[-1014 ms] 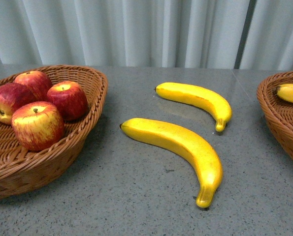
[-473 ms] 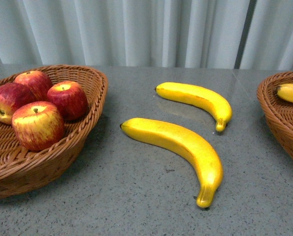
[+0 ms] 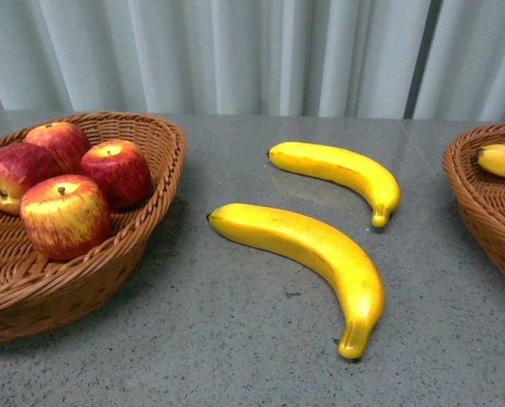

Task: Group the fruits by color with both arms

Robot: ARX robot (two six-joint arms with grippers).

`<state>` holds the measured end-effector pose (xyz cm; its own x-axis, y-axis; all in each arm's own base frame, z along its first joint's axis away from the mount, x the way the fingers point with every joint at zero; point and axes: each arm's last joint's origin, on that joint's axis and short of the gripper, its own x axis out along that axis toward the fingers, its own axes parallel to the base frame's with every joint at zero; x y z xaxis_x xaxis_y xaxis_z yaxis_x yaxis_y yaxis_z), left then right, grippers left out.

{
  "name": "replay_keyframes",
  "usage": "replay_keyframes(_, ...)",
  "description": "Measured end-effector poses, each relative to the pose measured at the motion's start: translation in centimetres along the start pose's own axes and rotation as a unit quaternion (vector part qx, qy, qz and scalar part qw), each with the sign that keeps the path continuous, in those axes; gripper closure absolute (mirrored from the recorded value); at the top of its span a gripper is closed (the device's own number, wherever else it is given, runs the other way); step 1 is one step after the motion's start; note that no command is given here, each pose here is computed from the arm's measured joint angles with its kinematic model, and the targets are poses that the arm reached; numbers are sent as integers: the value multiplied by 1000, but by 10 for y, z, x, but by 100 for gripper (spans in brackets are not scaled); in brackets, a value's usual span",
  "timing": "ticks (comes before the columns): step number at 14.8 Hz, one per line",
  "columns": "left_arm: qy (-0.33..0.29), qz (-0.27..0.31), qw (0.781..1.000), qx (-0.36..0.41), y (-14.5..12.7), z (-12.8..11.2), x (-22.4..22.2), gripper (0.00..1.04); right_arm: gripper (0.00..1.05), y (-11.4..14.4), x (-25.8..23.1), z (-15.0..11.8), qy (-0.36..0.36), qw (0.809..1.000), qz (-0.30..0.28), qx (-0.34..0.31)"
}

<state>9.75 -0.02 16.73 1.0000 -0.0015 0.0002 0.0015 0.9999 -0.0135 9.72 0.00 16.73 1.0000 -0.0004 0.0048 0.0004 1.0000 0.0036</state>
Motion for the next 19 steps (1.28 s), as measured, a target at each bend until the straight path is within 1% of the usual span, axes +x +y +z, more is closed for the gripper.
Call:
replay_keyframes(2, 0, 0, 1000, 0, 0, 0, 0, 14, 7, 0, 0, 0, 0, 1000, 0, 0)
replay_keyframes(3, 0, 0, 1000, 1, 0, 0, 0, 5, 7, 0, 0, 0, 4, 1000, 8, 6)
replay_keyframes(4, 0, 0, 1000, 1, 0, 0, 0, 8, 7, 2, 7, 4, 17, 997, 67, 40)
replay_keyframes(5, 0, 0, 1000, 1, 0, 0, 0, 7, 7, 12, 21, 24, 11, 991, 117, 64)
replay_keyframes(6, 0, 0, 1000, 1, 0, 0, 0, 7, 7, 27, 38, 48, -10, 984, 166, 67)
replay_keyframes(7, 0, 0, 1000, 1, 0, 0, 0, 7, 7, 45, 60, 78, -44, 978, 195, 65)
replay_keyframes(8, 0, 0, 1000, 1, 0, 0, 0, 7, 7, 66, 84, 93, -40, 974, 215, 57)
replay_keyframes(9, 0, 0, 1000, 1, 0, 0, 0, 7, 7, 95, 112, 98, -3, 969, 243, 38)
replay_keyframes(11, 0, 0, 1000, 1, 0, 0, 0, 7, 7, 155, 159, 81, 100, 951, 293, -23)
replay_keyframes(12, 0, 0, 1000, 1, 0, 0, 0, 7, 7, 175, 173, 75, 127, 942, 308, -44)
replay_keyframes(13, 0, 0, 1000, 1, 0, 0, 0, 7, 7, 190, 185, 71, 148, 936, 313, -61)
replay_keyframes(15, 0, 0, 1000, 1, 0, 0, 0, 7, 7, 206, 201, 59, 196, 925, 310, -102)
replay_keyframes(17, 0, 0, 1000, 1, 0, 0, 0, 7, 7, 211, 205, 40, 262, 904, 309, -140)
replay_keyframes(19, 0, 0, 1000, 1, 0, 0, 0, 7, 7, 213, 209, 25, 299, 889, 302, -173)
